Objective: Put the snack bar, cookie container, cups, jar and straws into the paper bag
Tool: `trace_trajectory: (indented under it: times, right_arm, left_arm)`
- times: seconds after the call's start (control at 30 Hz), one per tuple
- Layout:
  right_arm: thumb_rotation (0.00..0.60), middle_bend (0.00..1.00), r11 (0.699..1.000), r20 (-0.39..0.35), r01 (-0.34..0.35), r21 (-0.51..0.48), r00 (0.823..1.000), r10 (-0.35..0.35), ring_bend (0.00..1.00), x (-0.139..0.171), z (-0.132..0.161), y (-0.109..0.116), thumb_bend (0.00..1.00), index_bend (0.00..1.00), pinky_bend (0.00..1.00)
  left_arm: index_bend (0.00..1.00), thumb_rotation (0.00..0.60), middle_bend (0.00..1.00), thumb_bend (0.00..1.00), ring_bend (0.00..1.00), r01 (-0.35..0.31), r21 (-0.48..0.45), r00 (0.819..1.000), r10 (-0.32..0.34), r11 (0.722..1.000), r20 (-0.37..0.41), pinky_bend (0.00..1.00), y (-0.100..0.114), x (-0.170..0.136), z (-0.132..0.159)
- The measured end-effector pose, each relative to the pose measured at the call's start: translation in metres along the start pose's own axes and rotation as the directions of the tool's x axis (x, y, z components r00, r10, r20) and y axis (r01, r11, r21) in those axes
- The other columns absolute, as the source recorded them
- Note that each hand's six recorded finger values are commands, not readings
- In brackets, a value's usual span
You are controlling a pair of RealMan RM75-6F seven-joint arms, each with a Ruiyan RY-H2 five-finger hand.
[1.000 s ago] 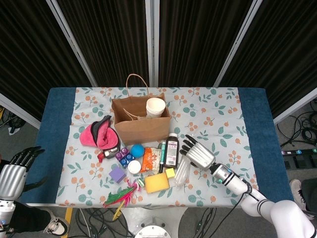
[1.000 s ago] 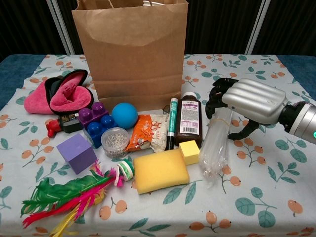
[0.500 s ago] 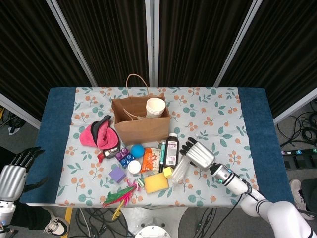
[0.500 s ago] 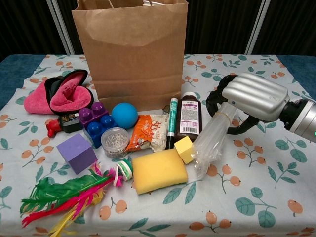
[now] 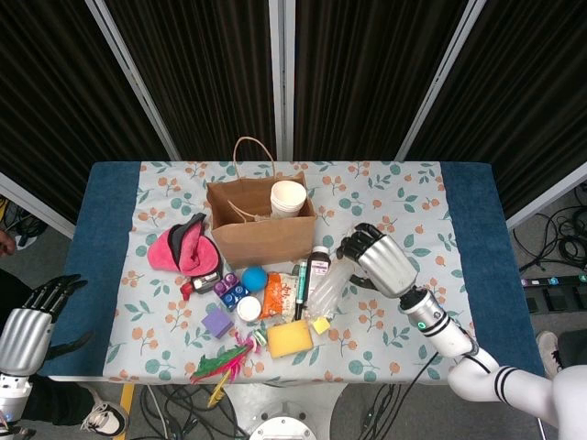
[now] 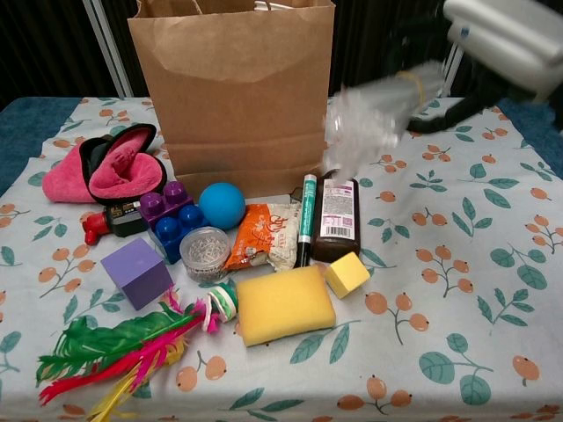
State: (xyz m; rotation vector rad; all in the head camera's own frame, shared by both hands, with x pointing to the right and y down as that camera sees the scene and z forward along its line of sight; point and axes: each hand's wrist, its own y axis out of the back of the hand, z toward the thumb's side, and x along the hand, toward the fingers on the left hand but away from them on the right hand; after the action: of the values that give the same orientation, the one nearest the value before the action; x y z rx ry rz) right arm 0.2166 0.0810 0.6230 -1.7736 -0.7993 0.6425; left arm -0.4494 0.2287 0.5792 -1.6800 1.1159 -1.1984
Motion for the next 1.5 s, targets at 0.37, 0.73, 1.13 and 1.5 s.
trace_trajectory:
  times: [0.37,0.73,1.13,1.5]
  right_arm:
    - [0.600,0.58,0.928,0.147,0.290,-0.232,0.954,-0.261,0.44,-0.102,0.056,0.144,0.18,0.69,0.32]
    - [0.600,0.58,0.782,0.319,0.231,-0.579,0.947,-0.043,0.44,-0.166,0.109,0.082,0.19,0.69,0.32]
    - [0.600,0.58,0.631,0.401,0.298,-0.716,0.916,0.021,0.44,-0.181,0.108,0.051,0.19,0.70,0.32]
    - [0.600,0.55,0.530,0.438,0.308,-0.790,0.889,0.136,0.43,-0.179,0.090,0.010,0.18,0.68,0.29]
  left_arm:
    - [0.26,0.600,0.28,0.10,0.19,-0.018,-0.011,1.000,0.018,1.000,0.001,0.25,0.007,0.002,0.001]
    - [0.26,0.600,0.28,0.10,0.19,-0.018,-0.018,1.000,0.018,1.000,-0.017,0.25,0.008,0.001,-0.006]
    - [0.26,0.600,0.28,0.10,0.19,-0.014,-0.020,1.000,0.013,1.000,-0.023,0.25,0.009,0.000,-0.012]
    - [0.26,0.600,0.28,0.10,0.20,-0.004,-0.015,1.000,0.004,1.000,-0.024,0.25,0.007,0.001,-0.013]
